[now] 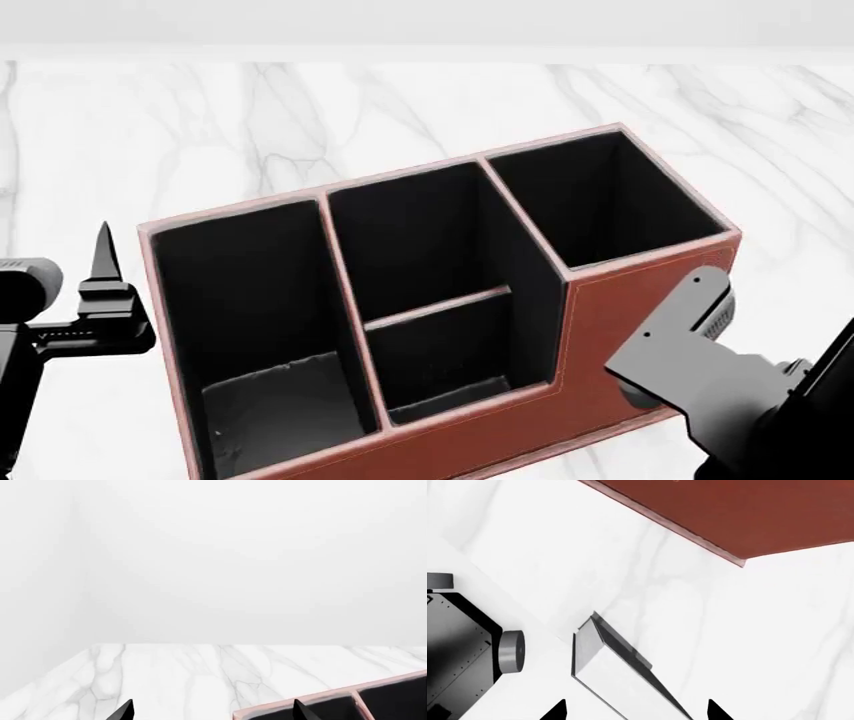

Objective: Pick up the book and place it in the left compartment of the caddy.

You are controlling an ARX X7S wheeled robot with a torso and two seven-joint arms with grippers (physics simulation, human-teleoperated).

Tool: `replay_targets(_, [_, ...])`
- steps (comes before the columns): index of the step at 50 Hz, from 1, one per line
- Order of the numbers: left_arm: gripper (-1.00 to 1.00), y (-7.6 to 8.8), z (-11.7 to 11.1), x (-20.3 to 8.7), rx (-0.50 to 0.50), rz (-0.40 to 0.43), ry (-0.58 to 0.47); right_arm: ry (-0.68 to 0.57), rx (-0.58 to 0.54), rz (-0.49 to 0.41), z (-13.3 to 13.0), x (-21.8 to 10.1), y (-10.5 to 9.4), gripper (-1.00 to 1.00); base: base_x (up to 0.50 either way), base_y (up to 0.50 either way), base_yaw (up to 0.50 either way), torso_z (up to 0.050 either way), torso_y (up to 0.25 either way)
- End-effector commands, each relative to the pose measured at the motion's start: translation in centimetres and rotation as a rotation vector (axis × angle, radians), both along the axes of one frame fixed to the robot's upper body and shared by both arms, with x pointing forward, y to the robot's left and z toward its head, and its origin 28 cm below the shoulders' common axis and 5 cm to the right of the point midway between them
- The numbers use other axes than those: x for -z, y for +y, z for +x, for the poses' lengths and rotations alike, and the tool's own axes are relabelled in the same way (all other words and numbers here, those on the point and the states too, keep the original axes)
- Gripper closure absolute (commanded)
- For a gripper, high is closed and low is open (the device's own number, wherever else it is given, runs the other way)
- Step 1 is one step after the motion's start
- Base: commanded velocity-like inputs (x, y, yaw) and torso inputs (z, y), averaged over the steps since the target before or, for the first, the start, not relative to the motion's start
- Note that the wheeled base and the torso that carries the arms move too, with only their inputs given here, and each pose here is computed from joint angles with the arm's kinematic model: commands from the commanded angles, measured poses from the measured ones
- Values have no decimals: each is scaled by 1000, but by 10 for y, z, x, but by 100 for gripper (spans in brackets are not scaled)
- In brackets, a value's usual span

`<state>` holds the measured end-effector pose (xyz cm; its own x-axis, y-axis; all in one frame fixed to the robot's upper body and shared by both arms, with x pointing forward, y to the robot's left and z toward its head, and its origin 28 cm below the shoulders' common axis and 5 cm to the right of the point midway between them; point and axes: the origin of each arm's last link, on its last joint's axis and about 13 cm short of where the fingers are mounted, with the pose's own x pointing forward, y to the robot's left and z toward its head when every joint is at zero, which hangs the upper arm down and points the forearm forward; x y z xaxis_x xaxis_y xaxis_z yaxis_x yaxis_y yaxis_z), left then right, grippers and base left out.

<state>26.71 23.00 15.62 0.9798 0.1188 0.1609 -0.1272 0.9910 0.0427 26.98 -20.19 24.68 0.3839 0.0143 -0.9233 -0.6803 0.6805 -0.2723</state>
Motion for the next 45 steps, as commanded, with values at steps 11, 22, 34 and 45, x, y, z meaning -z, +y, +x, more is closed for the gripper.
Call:
replay_targets(11, [-100, 0, 0, -3, -1, -1, -7, 28, -20, 10, 9, 17, 2, -100, 0, 0, 0, 0, 0])
replay_targets(22, [-100, 0, 0, -3, 1, -1, -7, 56, -21, 17, 12, 30, 1, -100, 0, 0, 0, 0, 0])
replay_targets(34, [-100, 0, 0, -5, 0, -4, -12, 122, -11, 5, 9, 46, 0, -100, 0, 0, 0, 0, 0])
replay_targets(45, [-100, 0, 0, -7, -1, -9, -16, 167, 12, -7, 9, 60, -2, -100, 0, 0, 0, 0, 0])
